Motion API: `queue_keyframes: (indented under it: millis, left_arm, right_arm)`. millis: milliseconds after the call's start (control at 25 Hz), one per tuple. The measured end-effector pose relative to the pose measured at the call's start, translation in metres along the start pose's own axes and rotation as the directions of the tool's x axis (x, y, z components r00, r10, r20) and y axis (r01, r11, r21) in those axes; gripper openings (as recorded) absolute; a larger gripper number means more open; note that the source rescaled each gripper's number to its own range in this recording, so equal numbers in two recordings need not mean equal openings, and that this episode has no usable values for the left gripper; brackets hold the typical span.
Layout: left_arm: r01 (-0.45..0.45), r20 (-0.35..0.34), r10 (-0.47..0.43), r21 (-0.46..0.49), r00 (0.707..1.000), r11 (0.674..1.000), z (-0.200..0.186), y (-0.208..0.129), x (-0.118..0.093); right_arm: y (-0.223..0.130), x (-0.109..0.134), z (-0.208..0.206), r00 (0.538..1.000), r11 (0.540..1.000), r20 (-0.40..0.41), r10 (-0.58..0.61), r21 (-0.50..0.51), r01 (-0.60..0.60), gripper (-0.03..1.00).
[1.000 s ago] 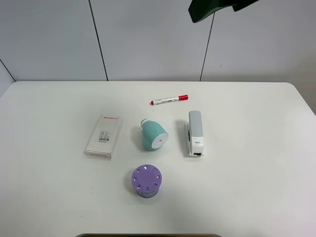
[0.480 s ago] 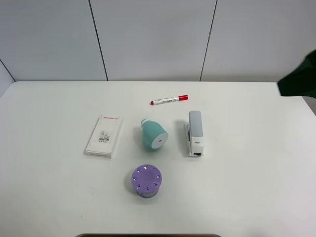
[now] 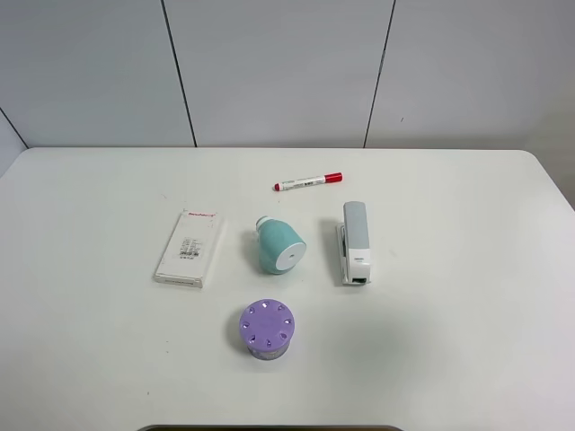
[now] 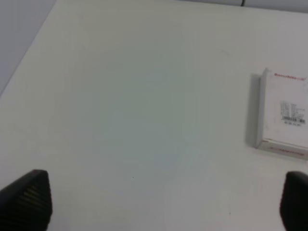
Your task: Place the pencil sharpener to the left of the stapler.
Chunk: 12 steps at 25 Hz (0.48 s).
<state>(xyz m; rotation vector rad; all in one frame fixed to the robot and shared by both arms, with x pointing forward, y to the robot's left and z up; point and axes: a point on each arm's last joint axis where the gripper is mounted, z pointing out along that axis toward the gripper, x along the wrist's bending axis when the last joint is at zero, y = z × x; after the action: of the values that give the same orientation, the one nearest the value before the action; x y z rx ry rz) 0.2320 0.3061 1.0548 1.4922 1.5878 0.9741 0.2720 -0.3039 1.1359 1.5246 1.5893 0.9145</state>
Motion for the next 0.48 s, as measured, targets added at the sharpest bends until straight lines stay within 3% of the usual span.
queue_keyframes:
  millis: [240, 480]
  left_arm:
    - [0.000, 0.000, 0.000, 0.000, 1.000, 1.000, 0.000, 0.000, 0.000]
    - [0.000, 0.000, 0.000, 0.000, 1.000, 1.000, 0.000, 0.000, 0.000]
  right_arm:
    - [-0.066, 0.004, 0.003, 0.998, 0.999, -0.041, 0.043, -0.027, -0.044, 0.43]
    - [-0.089, 0.005, 0.003, 0.998, 0.998, -0.035, 0.050, -0.032, -0.051, 0.43]
